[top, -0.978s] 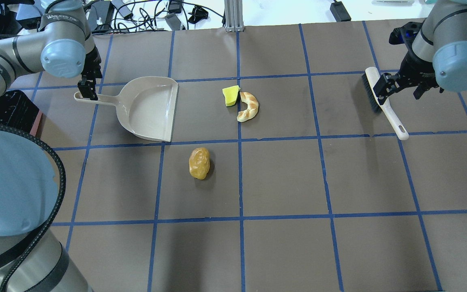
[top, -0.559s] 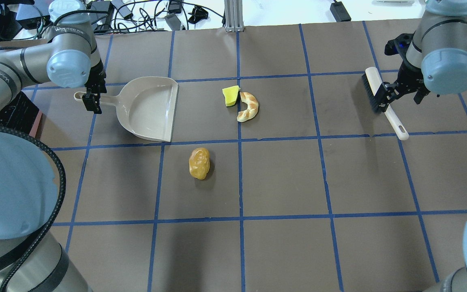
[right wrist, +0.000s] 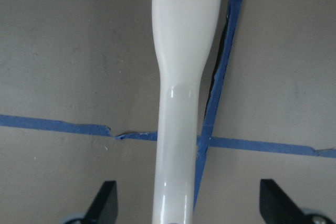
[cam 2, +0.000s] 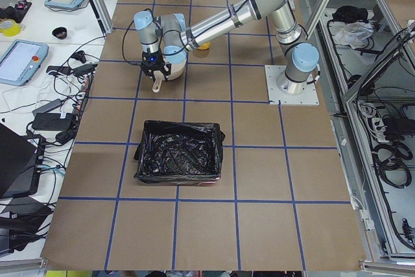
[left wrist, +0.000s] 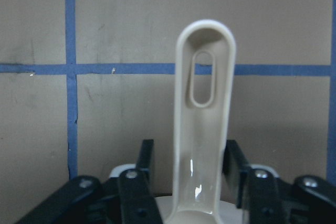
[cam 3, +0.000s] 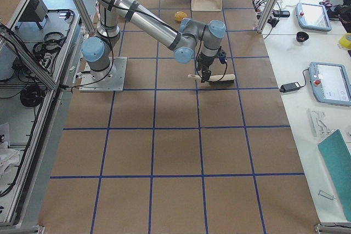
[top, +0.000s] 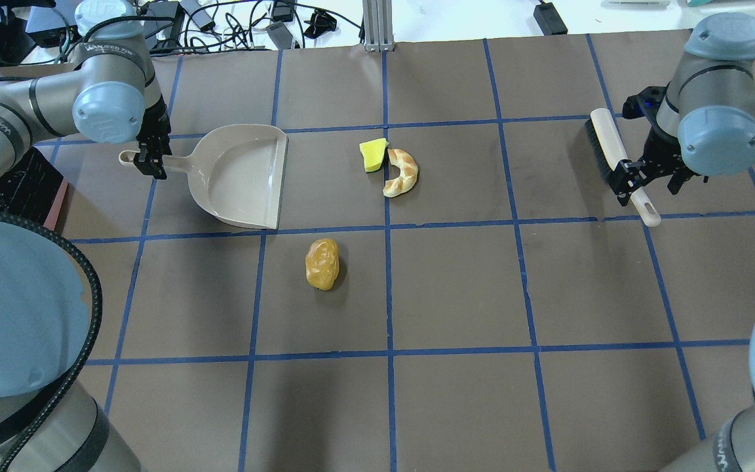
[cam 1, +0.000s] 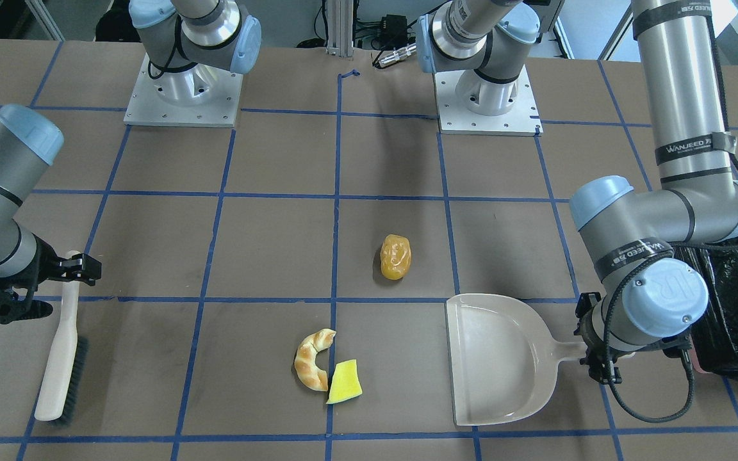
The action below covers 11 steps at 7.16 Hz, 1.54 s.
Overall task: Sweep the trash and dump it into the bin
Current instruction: 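Grasp the white brush handle with the right gripper, then drag the dustpan toward the sponge and bread roll with the left gripper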
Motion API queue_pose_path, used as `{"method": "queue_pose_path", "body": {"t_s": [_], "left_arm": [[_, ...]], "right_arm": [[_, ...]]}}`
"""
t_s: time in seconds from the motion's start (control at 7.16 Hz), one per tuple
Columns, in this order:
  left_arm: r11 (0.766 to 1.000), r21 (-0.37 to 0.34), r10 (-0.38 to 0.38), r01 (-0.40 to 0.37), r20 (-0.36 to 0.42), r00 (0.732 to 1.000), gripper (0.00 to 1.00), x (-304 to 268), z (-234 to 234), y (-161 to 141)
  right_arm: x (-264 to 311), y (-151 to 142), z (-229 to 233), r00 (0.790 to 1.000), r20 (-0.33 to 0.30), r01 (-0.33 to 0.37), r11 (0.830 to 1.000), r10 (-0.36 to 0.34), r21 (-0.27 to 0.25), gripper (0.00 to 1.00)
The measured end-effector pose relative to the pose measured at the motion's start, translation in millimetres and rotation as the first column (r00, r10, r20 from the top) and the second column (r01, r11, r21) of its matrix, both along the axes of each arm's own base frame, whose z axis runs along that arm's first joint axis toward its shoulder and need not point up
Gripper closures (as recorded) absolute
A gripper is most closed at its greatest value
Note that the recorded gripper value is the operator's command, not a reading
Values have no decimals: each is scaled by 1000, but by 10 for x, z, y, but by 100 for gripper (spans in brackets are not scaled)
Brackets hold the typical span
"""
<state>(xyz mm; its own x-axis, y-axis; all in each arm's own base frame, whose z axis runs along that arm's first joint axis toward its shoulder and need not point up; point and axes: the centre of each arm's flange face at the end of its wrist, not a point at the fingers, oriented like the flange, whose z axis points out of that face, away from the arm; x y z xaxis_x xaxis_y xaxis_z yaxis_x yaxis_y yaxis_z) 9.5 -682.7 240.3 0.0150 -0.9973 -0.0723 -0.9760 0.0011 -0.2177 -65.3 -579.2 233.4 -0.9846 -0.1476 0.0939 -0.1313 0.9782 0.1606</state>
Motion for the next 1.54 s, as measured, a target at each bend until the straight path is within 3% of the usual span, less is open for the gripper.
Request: {"method": "queue_pose_path", "body": {"t_s": [0.28,0.42,0.56,1.12,1.54], "left_arm": [[1000,-14,-2,3,2,1000,100,2,-7,-38],[1000,-30,-2,2,4,1000,100,-21,38,-59],[999,-50,-8,8,4,1000,100,-88,133,-85],[994,-102,-42,42,2,999,100,-636,395,-100],[999,-23,-29,30,5,1000,100,-986,359,-123]], "right_arm": [[34,91,-142,999,8,41,999,-41,11,6],[41,103,-165,999,7,44,999,-44,1,17],[42,100,-164,999,7,47,999,-47,-9,21],[22,55,-80,997,-8,75,995,-75,-61,21],[21,75,-100,997,-5,77,996,-77,-53,45]]}}
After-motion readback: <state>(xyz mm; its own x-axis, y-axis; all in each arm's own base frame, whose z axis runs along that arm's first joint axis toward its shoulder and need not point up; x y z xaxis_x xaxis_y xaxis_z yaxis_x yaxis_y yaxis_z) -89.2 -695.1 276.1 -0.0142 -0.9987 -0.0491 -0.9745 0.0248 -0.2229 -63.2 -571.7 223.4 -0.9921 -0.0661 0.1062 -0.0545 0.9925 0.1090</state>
